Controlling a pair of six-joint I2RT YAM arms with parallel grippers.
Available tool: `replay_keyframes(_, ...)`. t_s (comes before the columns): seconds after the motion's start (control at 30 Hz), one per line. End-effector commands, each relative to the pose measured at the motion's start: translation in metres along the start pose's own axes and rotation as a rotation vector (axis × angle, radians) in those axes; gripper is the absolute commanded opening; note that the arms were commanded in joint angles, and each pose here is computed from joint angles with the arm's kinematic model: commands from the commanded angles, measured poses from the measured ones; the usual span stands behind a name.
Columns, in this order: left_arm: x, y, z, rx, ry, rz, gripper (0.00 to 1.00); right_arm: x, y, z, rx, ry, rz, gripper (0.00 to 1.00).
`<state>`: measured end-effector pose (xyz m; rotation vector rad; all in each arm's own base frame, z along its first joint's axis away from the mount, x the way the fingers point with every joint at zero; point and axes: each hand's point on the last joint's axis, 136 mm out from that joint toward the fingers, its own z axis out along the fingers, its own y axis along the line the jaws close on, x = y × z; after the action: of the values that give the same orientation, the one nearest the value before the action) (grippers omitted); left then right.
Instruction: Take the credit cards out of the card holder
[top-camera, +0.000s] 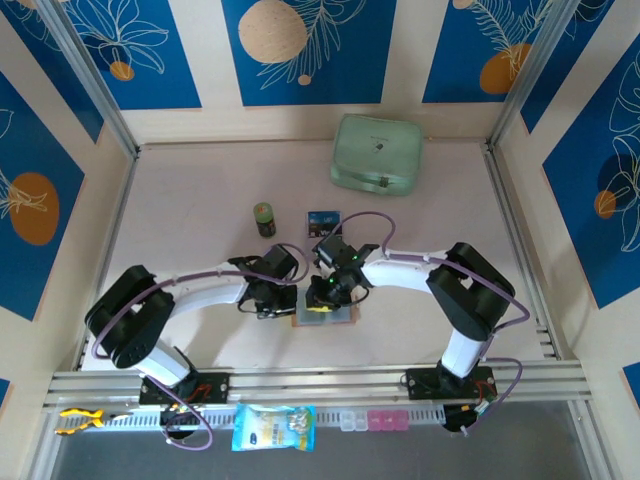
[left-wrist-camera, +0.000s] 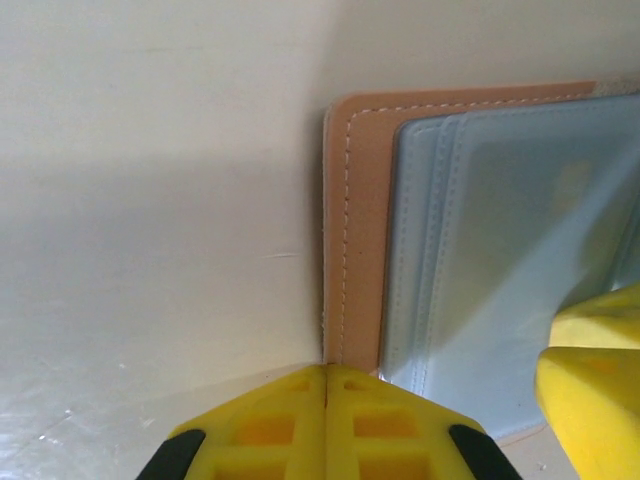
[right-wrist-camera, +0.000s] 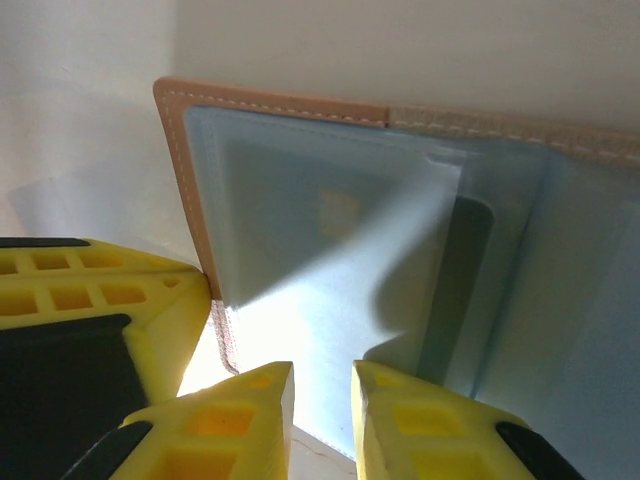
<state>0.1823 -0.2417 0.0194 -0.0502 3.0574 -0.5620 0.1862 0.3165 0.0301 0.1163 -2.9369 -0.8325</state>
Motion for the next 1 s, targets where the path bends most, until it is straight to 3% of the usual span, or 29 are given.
replay_keyframes(0.0, 0.006, 0.013, -0.002, -0.051, 0.008, 0.002, 0.00, 0.002, -0.001, 0.003, 0.031, 0.017, 0.011, 0.22)
replay_keyframes(0.63, 0.005, 0.015, -0.005, -0.052, 0.008, 0.002, 0.00, 0.002, -0.024, -0.016, 0.056, -0.010, 0.042, 0.21)
replay_keyframes(0.97, -0.005, -0.031, -0.020, 0.142, -0.028, 0.026, 0.03, 0.003, -0.020, -0.019, 0.032, -0.016, 0.040, 0.20)
